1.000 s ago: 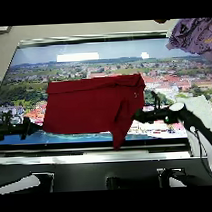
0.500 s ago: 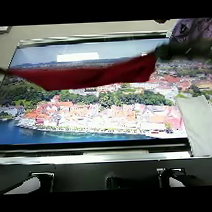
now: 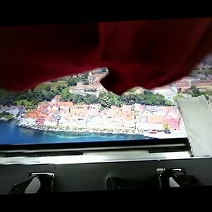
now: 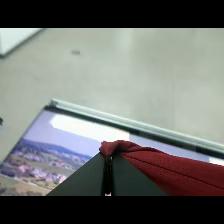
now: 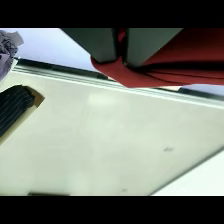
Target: Fold the clothes and pants, and hang the long-sleeved shirts on hangers.
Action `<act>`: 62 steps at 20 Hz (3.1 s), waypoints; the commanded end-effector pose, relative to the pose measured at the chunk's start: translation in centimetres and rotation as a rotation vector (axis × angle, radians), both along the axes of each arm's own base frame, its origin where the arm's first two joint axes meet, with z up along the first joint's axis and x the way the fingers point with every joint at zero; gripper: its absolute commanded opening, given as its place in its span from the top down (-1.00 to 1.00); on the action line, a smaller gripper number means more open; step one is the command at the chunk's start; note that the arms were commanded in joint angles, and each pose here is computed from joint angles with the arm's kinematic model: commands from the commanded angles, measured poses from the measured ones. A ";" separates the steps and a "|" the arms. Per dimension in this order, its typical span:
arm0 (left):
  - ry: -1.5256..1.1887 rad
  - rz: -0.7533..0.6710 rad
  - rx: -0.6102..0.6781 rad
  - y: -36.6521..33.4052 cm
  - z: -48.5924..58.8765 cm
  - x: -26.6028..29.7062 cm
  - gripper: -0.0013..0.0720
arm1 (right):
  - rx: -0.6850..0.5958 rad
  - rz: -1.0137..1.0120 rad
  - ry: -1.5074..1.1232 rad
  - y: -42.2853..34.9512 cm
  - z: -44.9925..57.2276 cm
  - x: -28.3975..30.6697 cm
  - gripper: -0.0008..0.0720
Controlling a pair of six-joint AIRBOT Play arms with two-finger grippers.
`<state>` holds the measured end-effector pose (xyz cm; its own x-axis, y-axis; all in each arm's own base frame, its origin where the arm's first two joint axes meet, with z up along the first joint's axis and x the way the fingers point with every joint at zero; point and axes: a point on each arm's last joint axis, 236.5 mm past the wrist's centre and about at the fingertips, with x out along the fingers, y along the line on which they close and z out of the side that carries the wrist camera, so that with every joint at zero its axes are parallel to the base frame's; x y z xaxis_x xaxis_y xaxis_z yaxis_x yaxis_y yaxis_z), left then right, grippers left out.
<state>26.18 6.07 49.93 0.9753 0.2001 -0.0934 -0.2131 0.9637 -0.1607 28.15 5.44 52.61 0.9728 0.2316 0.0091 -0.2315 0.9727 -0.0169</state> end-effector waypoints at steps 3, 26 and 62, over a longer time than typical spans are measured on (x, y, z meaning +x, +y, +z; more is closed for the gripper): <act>0.010 0.053 -0.040 0.0 -0.7 -2.8 0.93 | 0.037 -0.008 0.029 -0.2 -0.3 -1.9 0.91; 0.916 -0.158 -0.257 1.0 -51.8 29.8 0.93 | 0.255 -0.046 1.221 1.8 -54.9 29.8 0.91; 1.472 -0.307 -0.433 -2.0 -57.8 19.1 0.93 | 0.070 -0.123 1.572 -1.2 -55.2 20.6 0.91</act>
<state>45.72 4.38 -7.94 -0.0024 -0.2613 -0.9652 -0.2499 0.9348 -0.2525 49.81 4.47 -2.81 0.0739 0.2039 -0.9762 0.1021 0.9722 0.2108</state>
